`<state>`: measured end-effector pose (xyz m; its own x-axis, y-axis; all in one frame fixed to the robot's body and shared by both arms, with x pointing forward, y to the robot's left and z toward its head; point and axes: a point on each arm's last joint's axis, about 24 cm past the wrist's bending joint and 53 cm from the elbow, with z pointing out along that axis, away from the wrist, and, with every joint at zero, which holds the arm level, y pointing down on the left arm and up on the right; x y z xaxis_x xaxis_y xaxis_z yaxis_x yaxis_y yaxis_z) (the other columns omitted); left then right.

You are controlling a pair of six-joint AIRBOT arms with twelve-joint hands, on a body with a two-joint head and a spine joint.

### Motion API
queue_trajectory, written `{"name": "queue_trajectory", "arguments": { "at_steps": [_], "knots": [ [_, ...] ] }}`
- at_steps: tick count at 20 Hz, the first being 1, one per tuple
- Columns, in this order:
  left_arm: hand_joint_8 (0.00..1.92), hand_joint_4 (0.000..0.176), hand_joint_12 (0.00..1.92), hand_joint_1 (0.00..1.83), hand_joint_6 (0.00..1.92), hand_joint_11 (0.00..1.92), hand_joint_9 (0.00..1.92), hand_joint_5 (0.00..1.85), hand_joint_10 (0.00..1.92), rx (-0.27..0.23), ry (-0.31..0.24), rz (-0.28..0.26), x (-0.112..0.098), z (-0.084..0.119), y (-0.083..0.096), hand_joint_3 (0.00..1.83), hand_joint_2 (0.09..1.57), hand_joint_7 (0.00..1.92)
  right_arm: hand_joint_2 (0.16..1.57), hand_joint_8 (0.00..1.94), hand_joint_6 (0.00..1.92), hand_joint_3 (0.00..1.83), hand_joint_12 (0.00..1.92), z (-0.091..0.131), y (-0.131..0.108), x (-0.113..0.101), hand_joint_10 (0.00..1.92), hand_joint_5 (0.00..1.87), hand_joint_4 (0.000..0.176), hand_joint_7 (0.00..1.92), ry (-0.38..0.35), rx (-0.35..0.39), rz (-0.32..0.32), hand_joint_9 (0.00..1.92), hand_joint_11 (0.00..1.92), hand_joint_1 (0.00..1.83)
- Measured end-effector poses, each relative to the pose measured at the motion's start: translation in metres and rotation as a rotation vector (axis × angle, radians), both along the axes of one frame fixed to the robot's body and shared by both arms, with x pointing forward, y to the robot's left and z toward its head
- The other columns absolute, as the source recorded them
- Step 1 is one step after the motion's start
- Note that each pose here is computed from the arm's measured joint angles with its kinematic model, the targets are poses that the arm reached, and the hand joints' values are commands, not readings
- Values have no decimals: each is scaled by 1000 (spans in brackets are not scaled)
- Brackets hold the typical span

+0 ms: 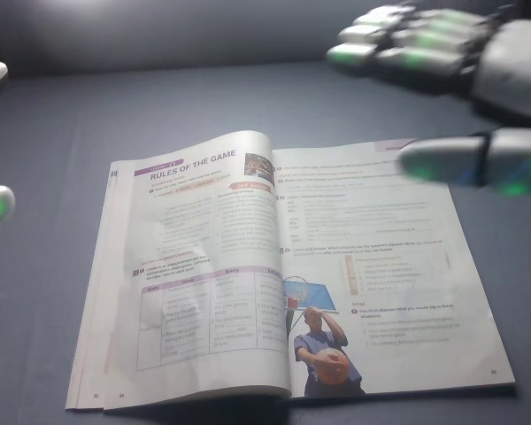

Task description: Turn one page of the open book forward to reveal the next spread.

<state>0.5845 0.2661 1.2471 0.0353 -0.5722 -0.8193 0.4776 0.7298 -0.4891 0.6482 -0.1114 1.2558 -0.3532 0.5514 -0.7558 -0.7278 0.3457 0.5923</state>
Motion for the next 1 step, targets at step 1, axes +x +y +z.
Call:
{"name": "queue_trajectory", "arguments": {
  "at_steps": [1],
  "knots": [
    [5, 0, 50, 0, 1, 37, 46, 92, 12, -32, -3, -10, 0, 0, 0, 0, 1401, 65, 1258, 7, 6, 0, 57, 1, -18, 0, 5, 203, 0, 200, 6, 28, -38, 143, 42, 178]
  ]
}}
